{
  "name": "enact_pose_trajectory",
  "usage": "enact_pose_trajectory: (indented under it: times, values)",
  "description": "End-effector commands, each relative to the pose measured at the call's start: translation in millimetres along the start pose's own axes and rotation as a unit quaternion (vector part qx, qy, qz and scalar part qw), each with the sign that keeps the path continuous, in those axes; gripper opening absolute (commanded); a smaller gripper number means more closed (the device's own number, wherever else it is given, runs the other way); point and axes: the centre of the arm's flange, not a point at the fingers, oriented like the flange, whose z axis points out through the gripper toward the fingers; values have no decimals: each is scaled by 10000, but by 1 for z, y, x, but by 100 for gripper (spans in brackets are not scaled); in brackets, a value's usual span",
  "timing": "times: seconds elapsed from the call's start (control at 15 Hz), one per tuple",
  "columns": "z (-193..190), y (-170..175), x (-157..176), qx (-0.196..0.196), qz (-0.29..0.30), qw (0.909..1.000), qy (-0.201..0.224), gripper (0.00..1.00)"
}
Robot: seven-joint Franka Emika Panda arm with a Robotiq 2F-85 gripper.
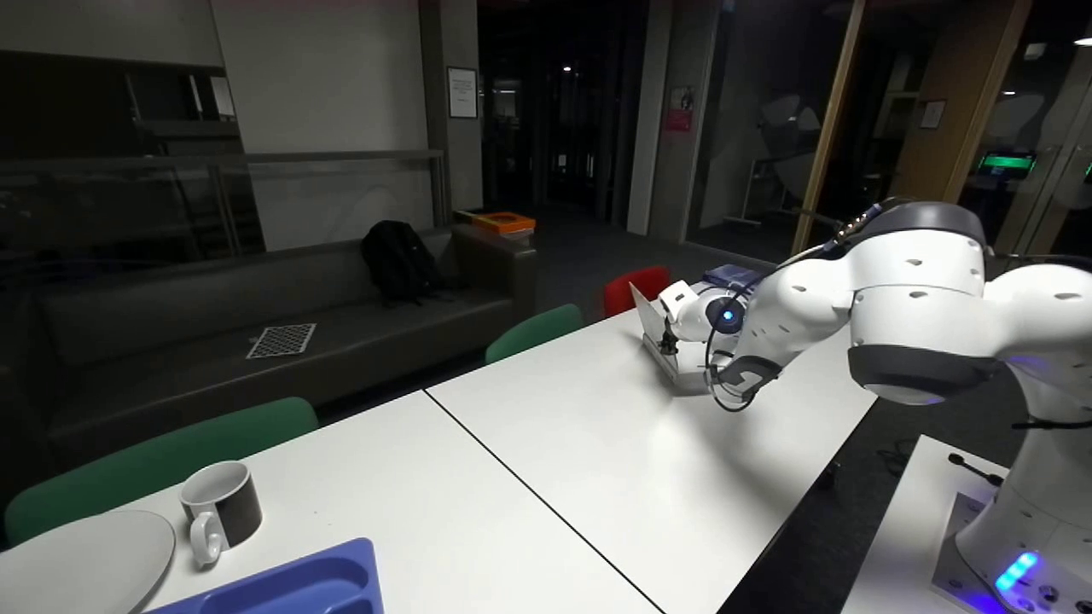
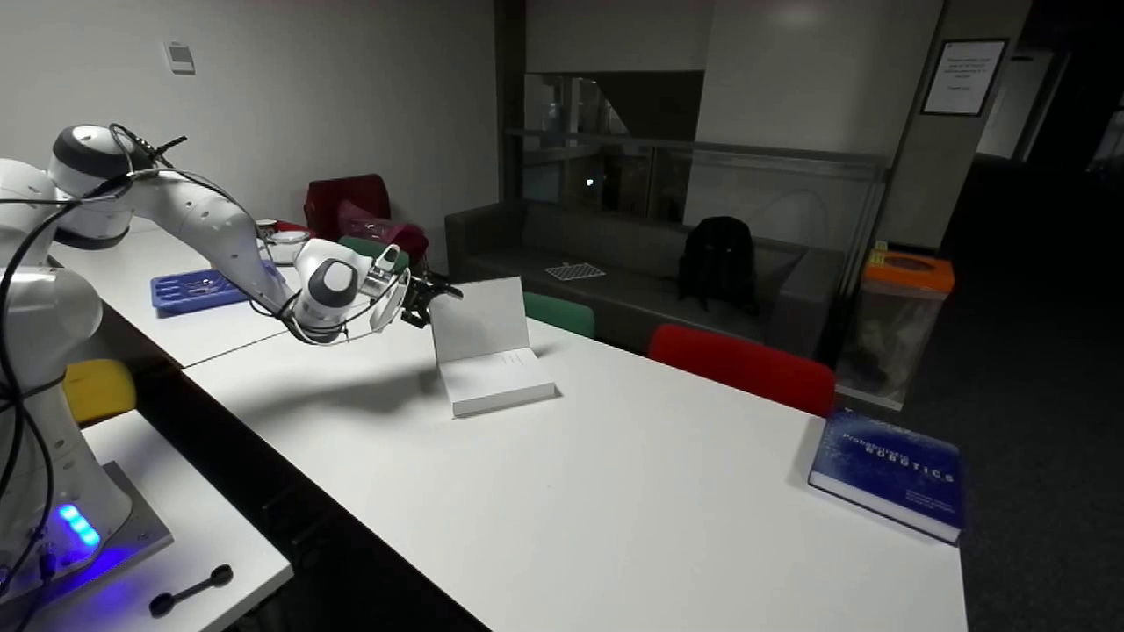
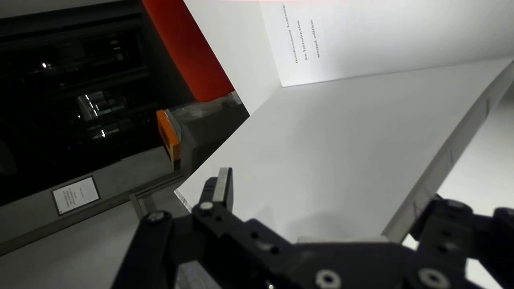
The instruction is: Close the book
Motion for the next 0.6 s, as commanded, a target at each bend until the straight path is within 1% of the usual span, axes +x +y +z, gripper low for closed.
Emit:
enact_pose_trajectory:
  times: [0.0,0.33,0.53]
  values:
    - [-10,7,-8,-145,174,9996,-162,100]
    - [-11,11,-17,-98,400,9989,-206,100]
    - [-9,17,-28,-89,574,9980,-266,100]
